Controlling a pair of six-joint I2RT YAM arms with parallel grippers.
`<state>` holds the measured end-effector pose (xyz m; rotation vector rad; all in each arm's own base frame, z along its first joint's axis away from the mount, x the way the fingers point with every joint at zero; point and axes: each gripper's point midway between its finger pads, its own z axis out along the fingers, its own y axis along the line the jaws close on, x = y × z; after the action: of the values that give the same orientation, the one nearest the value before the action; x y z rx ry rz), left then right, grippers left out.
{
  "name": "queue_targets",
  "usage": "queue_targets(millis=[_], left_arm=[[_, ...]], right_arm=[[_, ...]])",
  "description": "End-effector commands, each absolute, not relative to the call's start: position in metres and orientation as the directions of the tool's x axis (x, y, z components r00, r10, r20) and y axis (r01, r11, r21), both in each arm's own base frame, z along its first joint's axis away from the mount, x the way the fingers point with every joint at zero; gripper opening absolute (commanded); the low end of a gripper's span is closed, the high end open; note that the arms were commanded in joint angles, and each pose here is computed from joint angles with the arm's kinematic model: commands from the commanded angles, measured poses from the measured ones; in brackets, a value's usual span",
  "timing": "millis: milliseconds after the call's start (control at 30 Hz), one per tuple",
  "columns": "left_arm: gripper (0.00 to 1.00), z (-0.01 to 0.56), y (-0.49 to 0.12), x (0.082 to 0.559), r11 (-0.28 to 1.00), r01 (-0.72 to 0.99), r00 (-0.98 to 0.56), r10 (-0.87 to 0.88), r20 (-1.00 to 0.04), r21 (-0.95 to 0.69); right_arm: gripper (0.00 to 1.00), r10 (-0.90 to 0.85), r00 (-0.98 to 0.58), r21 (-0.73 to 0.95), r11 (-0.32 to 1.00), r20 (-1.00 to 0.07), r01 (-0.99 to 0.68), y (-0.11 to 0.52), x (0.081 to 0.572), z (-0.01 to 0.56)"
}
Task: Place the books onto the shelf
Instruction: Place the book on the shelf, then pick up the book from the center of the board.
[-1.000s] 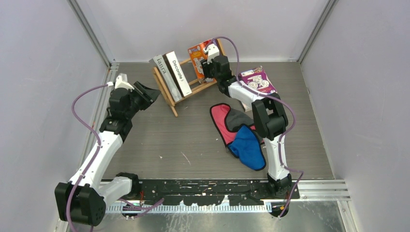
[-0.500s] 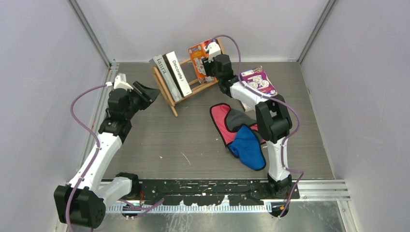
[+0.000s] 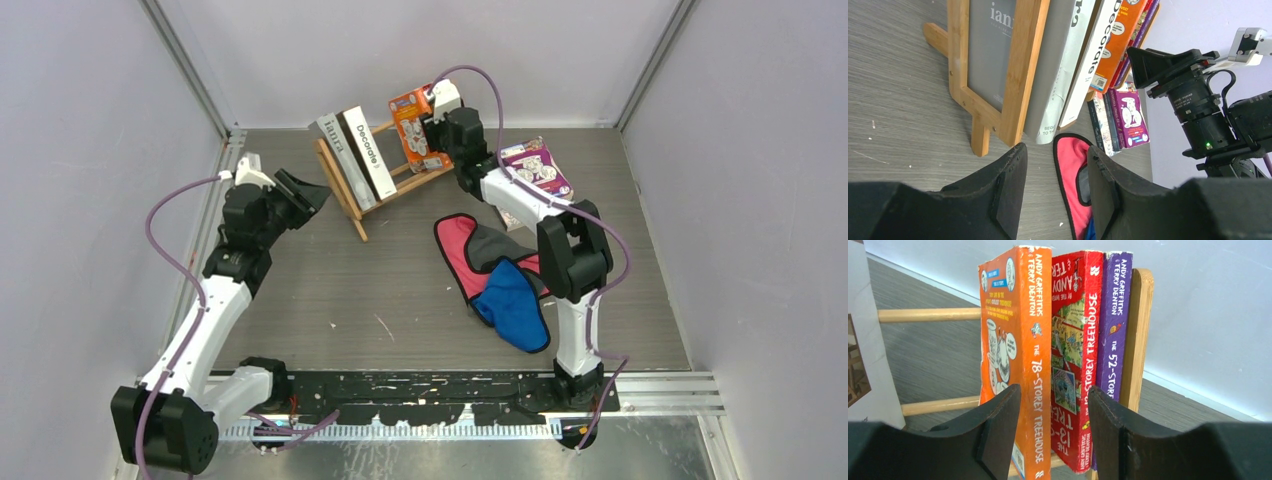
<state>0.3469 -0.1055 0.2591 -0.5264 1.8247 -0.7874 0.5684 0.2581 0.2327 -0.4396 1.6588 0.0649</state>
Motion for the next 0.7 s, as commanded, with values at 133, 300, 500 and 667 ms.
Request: queue_targets(millis=[133,300,500,667], left_arm=[[0.49,0.285,-0.101,0.334,0.701,0.053,-0.327,-0.660,-0.676,-0.711],[0.50,0.286,-0.102,0.326,0.700,0.049,-0.346,-0.657,-0.670,-0.712],[0.51,0.292,-0.111,0.317,0.675,0.086,-0.377,-0.659,-0.651,-0.733],[0.56,0.299,-0.126,0.308,0.670,0.138,-0.399,-0.636,-0.661,-0.729]], right_arm=[[0.58,-0.148,0.051,-0.156,0.953,-0.988,-0.260,0.245,0.533,0.317],[0.63,-0.041,0.028,-0.045,0.987,-0.999,-0.155,0.216,0.510,0.331],[0.74,0.081,-0.033,0.079,0.995,-0.996,0.069,0.157,0.477,0.320],[0.79,0.202,-0.069,0.182,0.957,-0.977,0.225,0.100,0.454,0.299]])
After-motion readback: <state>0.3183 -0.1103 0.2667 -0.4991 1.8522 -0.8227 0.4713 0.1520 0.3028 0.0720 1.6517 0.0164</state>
